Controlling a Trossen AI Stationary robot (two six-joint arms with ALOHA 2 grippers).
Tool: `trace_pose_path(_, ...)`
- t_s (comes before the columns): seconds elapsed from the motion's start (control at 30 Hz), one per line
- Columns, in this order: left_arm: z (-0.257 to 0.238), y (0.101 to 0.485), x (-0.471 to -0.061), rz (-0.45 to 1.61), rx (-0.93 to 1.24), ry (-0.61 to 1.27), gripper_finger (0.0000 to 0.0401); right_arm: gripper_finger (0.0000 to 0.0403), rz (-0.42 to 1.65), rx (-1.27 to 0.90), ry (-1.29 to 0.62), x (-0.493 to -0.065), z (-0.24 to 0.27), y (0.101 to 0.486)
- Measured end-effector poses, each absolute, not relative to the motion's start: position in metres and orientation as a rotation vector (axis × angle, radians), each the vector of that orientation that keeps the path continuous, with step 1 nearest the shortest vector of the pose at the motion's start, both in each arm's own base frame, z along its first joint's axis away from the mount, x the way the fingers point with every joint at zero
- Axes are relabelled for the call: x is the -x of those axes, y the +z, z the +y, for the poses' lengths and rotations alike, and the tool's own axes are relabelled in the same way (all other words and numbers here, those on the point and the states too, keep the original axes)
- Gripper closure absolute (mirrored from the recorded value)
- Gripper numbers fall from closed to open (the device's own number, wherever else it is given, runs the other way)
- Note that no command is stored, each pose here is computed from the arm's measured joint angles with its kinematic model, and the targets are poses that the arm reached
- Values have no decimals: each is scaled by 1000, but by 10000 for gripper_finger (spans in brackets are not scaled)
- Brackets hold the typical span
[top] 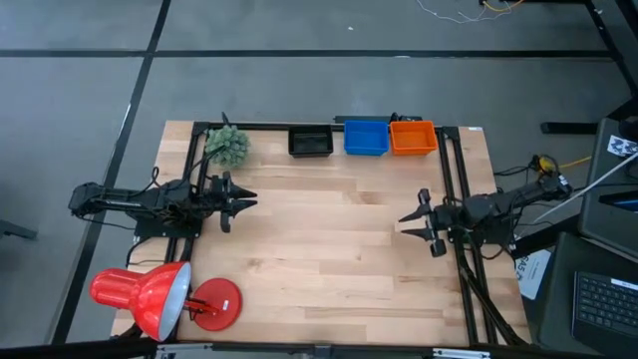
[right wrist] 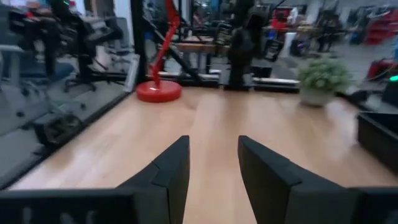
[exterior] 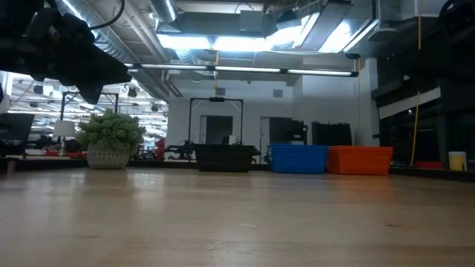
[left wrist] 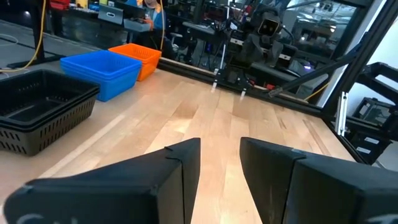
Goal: Stack baskets by color
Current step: Return to Home Position
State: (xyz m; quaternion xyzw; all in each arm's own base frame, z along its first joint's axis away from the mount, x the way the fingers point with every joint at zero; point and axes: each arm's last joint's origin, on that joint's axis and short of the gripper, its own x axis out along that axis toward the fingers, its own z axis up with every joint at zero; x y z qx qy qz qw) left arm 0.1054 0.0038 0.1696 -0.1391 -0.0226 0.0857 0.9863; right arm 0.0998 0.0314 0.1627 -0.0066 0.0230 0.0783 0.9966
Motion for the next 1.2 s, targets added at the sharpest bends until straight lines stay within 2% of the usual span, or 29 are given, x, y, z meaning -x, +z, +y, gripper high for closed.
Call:
trace_pose_path(0.17,4,170,-105,-45,279,172,296,266,12,136,56,-100,21,165)
trace_pose_path(0.4,4,170,-105,-45,279,172,296,266,11,163,-56,-101,9,166)
trace_pose_path(1.2,4,170,-105,-46,279,172,296,266,10,165,7,-100,16,166)
